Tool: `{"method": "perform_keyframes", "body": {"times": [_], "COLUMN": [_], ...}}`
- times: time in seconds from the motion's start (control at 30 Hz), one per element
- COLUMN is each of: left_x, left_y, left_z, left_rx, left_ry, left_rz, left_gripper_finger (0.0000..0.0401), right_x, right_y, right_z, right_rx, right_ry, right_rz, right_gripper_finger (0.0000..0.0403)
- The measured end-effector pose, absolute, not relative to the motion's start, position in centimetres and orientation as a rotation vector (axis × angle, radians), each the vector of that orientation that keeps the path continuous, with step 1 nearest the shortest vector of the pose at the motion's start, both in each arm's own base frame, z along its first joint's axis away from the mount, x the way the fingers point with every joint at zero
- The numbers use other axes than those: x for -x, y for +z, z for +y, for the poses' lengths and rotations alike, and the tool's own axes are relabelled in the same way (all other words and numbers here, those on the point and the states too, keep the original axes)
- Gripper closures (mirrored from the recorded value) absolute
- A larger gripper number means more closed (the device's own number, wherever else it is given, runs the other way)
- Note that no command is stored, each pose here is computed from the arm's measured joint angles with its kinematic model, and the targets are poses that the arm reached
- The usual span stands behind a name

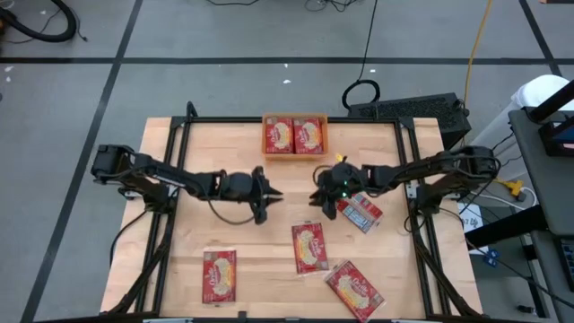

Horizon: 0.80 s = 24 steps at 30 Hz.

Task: Sort popcorn bags into baskets
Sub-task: Put the popcorn pack into the orange bin

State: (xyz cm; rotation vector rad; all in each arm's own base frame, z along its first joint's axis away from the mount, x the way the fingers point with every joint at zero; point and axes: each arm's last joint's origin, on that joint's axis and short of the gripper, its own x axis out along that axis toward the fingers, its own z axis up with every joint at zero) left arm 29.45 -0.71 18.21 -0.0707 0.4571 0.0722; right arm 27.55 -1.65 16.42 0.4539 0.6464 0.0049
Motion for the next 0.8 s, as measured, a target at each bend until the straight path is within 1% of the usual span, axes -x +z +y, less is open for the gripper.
{"method": "perform_keyframes", "body": {"times": [0.1, 0.37, 0.5, 0.63, 0.73, 0.8], "left_x": [-29.8, -31.2, -32.5, -34.3, -35.7, -36.6], "left_y": [17.7, 15.1, 13.7, 12.6, 11.5, 11.2], "left_z": [-2.4, -4.8, -5.5, -6.1, -6.5, -6.6], "left_rx": [0.059, 0.085, 0.086, 0.089, 0.088, 0.074], "left_ry": [0.016, -0.048, -0.068, -0.097, -0.148, -0.146], "left_rz": [0.446, 0.417, 0.405, 0.425, 0.455, 0.469], "left_gripper_finger": [0.0288, 0.0175, 0.0136, 0.0120, 0.0123, 0.0128], "right_x": [-27.3, -26.4, -26.1, -25.8, -25.4, -25.0], "right_y": [16.1, 15.3, 15.1, 14.9, 14.4, 14.0], "right_z": [0.0, 3.7, 4.7, 5.3, 5.4, 5.3], "right_rx": [-0.497, -0.551, -0.552, -0.495, -0.461, -0.446], "right_ry": [0.022, -0.022, -0.007, -0.023, -0.055, -0.069], "right_rz": [0.707, 0.832, 0.865, 0.865, 0.867, 0.876], "right_gripper_finger": [0.0273, 0.0234, 0.0217, 0.0209, 0.0209, 0.0210]}}
